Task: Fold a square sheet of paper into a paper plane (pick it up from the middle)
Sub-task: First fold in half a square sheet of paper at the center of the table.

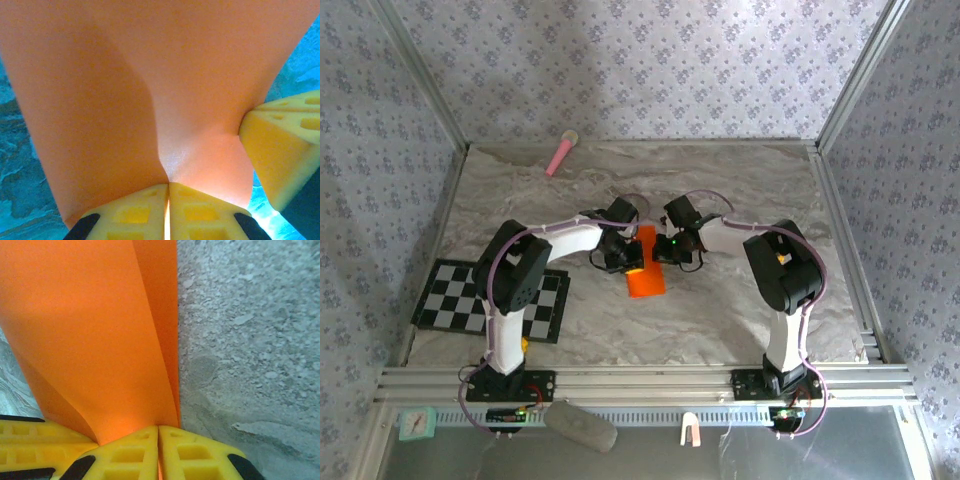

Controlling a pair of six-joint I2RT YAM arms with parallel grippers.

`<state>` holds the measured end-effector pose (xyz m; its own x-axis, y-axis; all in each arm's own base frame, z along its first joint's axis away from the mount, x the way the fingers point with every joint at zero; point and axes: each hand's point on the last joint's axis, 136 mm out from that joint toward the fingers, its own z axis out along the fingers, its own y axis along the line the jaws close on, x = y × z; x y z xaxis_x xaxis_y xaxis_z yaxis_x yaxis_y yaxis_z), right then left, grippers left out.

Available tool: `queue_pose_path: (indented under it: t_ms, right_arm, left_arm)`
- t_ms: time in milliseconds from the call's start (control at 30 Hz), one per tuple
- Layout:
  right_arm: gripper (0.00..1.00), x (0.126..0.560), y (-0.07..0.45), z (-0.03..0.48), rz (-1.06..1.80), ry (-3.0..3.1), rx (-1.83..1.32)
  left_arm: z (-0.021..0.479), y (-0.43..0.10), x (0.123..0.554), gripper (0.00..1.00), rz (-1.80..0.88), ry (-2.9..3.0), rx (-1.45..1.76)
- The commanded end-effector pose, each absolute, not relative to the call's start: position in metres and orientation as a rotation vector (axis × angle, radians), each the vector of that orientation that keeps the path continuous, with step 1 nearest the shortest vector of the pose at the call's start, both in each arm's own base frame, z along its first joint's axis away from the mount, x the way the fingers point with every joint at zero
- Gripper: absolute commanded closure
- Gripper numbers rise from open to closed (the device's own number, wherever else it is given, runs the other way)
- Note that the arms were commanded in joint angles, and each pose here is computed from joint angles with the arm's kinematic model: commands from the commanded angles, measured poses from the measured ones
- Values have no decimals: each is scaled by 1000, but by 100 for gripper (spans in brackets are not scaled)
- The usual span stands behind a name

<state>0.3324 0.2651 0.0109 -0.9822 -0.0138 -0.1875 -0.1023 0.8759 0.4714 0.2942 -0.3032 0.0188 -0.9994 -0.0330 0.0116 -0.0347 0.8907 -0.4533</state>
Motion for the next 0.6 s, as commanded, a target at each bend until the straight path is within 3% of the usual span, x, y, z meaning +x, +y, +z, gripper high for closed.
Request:
queue_pose_path:
  t_ms: [0, 333, 567]
  right_arm:
    - [90, 281, 212, -58, 419, 3147, -56]
    - [90, 283, 211, -57, 407, 3158, -50]
    - [90, 282, 207, -61, 388, 3167, -23]
  left_arm:
    - [3, -266, 262, 90, 454, -3004, 49]
    - [32, -267, 267, 92, 466, -3047, -30]
    - [14, -249, 248, 92, 373, -3001, -33]
